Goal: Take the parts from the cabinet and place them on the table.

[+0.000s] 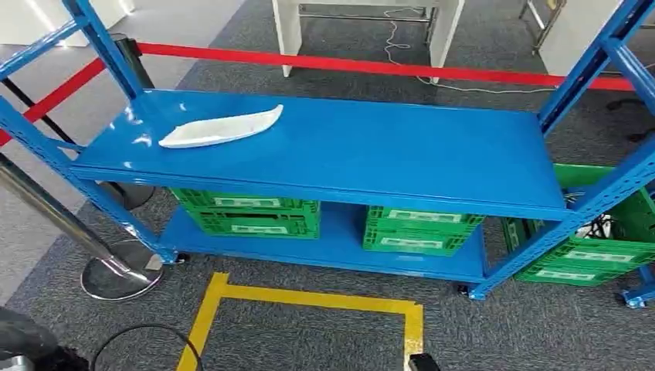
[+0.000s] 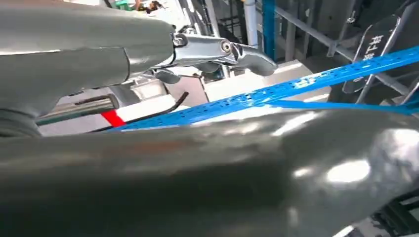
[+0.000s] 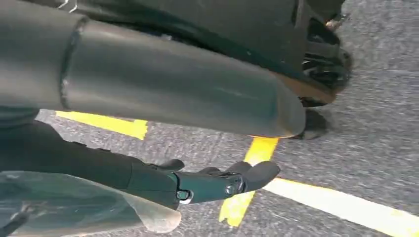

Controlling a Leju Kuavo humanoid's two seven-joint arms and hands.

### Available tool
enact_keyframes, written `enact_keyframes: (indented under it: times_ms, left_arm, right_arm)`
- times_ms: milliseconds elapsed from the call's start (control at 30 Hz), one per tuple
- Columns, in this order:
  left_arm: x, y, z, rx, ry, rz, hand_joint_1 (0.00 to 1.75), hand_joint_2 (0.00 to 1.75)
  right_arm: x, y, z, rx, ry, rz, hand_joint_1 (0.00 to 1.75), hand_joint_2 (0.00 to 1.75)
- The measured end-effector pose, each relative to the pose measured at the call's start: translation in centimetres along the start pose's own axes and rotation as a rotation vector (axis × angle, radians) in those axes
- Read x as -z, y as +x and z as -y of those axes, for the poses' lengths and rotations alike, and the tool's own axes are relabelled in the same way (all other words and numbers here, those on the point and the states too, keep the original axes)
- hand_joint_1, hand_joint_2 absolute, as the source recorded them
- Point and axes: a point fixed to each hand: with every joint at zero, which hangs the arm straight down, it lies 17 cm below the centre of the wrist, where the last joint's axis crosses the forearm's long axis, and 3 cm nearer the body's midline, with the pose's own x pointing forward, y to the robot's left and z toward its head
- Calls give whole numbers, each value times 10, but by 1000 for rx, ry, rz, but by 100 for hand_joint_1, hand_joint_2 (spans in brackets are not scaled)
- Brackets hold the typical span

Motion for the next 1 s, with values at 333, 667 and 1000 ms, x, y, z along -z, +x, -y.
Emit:
enact_keyframes:
  times_ms: [333,667,1000]
  left_arm:
    - [0,1,1,4,-4,3,0,0]
    - [0,2,2,3,-5,4,0,0]
    - [1,2,1,2,-2,6,0,0]
  right_arm:
    - [1,6,1,0,-1,7,0,0]
    - [0,-1,0,-1,2,-4,0,0]
    - [0,-1,0,-1,2,-3,0,0]
